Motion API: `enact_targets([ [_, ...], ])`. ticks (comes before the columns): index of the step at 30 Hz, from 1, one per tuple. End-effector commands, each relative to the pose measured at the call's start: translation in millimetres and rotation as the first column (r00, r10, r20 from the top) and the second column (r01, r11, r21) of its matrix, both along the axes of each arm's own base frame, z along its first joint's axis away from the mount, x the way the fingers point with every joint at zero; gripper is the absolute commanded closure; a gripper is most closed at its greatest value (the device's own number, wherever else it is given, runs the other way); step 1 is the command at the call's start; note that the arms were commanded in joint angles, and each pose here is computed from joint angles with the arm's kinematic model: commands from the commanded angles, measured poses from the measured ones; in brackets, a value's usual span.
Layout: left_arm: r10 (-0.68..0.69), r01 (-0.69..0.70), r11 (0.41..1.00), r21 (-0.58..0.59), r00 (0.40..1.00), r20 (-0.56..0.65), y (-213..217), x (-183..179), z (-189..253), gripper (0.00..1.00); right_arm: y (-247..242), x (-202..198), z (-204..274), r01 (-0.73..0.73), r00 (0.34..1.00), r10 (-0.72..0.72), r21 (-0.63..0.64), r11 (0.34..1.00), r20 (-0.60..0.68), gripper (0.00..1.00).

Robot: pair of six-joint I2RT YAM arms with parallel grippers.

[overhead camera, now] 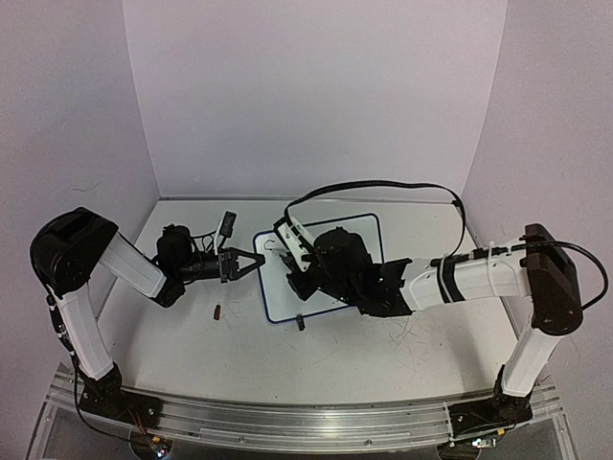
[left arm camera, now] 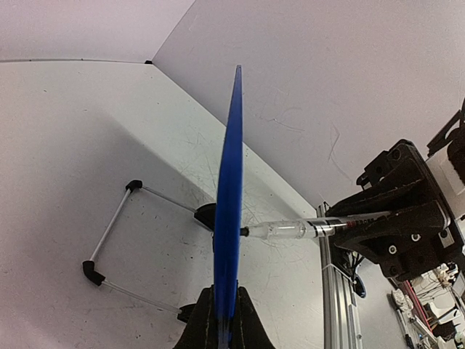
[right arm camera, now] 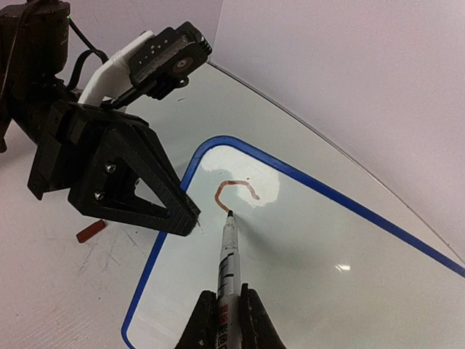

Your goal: Write a sentence on the whiteboard

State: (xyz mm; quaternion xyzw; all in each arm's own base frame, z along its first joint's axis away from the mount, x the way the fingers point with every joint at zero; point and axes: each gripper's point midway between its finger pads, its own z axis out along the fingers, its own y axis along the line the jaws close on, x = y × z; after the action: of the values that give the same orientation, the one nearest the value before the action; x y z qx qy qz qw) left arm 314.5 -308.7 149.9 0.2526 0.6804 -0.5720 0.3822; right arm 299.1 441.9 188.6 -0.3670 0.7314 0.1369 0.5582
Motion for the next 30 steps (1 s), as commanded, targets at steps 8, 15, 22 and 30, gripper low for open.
enact_targets([
  [8,-0.013,0.013,1.0,-0.002,1.0,0.026,-3,-5,8,1.0,-21,3,14,0.074,0.997,-0.075,0.032,0.997,0.014,1.0],
  [15,-0.013,0.013,1.0,-0.001,1.0,0.022,-3,-5,8,1.0,-19,-1,9,0.056,0.998,-0.056,0.032,0.998,-0.003,1.0],
  [22,-0.014,0.014,1.0,0.001,1.0,0.024,-3,-5,8,1.0,-15,-7,1,0.039,0.999,-0.039,0.025,0.999,-0.018,1.0],
  [30,-0.016,0.016,1.0,0.001,1.0,0.027,-4,-5,9,1.0,-11,-11,-3,0.026,0.999,-0.025,0.023,0.999,-0.028,1.0],
])
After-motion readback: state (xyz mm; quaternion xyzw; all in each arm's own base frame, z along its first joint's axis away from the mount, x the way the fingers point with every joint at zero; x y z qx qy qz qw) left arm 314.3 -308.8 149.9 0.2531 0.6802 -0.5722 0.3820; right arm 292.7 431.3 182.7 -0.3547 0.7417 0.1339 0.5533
